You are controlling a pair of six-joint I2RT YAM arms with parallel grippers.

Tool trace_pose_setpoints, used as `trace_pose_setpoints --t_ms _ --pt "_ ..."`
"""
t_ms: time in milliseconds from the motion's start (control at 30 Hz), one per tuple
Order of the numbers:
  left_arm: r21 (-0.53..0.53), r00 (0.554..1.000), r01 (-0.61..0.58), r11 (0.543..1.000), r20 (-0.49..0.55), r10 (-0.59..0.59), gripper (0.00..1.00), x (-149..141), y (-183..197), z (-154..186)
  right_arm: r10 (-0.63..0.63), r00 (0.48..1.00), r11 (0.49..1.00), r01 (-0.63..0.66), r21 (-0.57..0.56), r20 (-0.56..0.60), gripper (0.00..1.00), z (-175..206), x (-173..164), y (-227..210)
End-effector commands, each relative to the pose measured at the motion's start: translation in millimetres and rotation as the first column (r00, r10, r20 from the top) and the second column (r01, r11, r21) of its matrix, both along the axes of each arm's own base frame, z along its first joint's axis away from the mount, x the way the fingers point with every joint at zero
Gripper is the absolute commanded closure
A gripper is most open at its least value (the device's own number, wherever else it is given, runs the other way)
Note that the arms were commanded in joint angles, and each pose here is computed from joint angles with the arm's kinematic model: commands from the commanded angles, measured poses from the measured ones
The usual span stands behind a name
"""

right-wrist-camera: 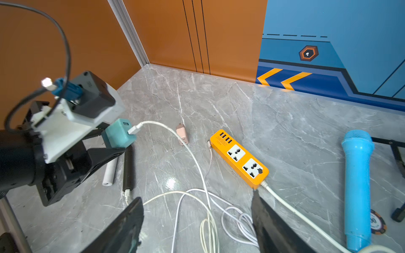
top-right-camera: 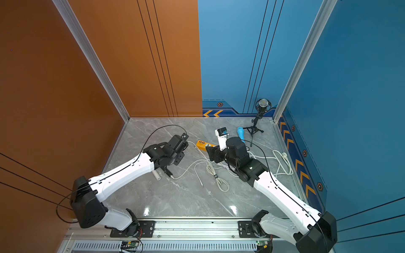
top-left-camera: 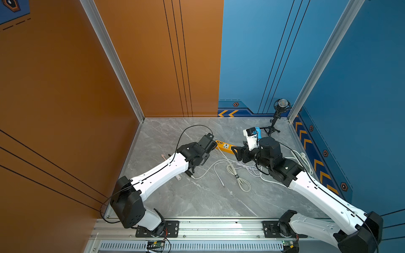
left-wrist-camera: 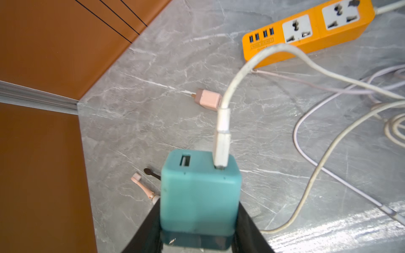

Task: Charge the electric toothbrush
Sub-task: Pick up the plug from the center of the board.

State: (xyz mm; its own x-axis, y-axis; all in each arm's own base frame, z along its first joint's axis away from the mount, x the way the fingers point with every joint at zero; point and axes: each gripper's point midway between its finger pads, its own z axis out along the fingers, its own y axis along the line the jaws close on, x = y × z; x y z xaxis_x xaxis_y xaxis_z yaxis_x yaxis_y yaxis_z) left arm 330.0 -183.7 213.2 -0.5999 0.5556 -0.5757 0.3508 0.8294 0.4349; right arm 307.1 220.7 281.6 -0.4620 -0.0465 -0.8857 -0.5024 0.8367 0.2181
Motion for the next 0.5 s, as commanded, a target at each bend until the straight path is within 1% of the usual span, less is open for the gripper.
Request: trace_pose_setpoints --t_ms 0,33,100,133,167,233,300,333,400,467 --pt "0.012 0.986 0.103 0.995 0.130 -0.104 0.80 1.2 -13.4 36.1 0.091 0.989 0.988 -0.074 0.137 -0.119 0.21 13.4 -6.1 14.5" --pt "-0.022 0.971 0.177 0.984 0.165 -0.170 0.79 -1.9 -25.7 44.0 0.138 0.980 0.977 -0.111 0.181 -0.141 0.21 19.1 -8.1 20.9" --pt "-0.084 0.921 0.332 0.939 0.243 -0.304 0.76 -9.7 -49.6 55.2 0.221 0.963 0.953 -0.179 0.245 -0.157 0.20 32.4 -11.9 30.3" --pt "-0.111 0.880 0.417 0.902 0.297 -0.370 0.73 -14.5 -62.3 61.9 0.268 0.950 0.937 -0.218 0.273 -0.160 0.20 39.3 -14.2 35.3" --pt "-0.120 0.829 0.495 0.860 0.361 -0.427 0.70 -19.0 -73.8 71.2 0.297 0.940 0.924 -0.240 0.297 -0.167 0.20 44.5 -13.8 37.7" --pt "-0.121 0.742 0.602 0.790 0.451 -0.496 0.67 -29.2 -88.7 77.8 0.306 0.930 0.917 -0.231 0.324 -0.203 0.20 47.8 -4.7 37.0" --pt "-0.101 0.662 0.685 0.722 0.499 -0.559 0.67 -39.0 -101.0 84.9 0.323 0.918 0.914 -0.239 0.329 -0.230 0.20 49.1 1.2 36.0" --pt "-0.085 0.641 0.704 0.706 0.505 -0.578 0.67 -41.4 -105.4 86.5 0.358 0.904 0.902 -0.271 0.337 -0.232 0.19 50.4 1.2 38.9" --pt "-0.069 0.626 0.715 0.696 0.508 -0.592 0.67 -42.2 -110.2 89.0 0.429 0.873 0.879 -0.345 0.329 -0.231 0.18 49.1 -2.5 45.7" --pt "-0.055 0.618 0.715 0.697 0.517 -0.593 0.68 -41.2 -112.4 93.3 0.484 0.837 0.861 -0.403 0.312 -0.256 0.20 42.7 -8.8 52.5"
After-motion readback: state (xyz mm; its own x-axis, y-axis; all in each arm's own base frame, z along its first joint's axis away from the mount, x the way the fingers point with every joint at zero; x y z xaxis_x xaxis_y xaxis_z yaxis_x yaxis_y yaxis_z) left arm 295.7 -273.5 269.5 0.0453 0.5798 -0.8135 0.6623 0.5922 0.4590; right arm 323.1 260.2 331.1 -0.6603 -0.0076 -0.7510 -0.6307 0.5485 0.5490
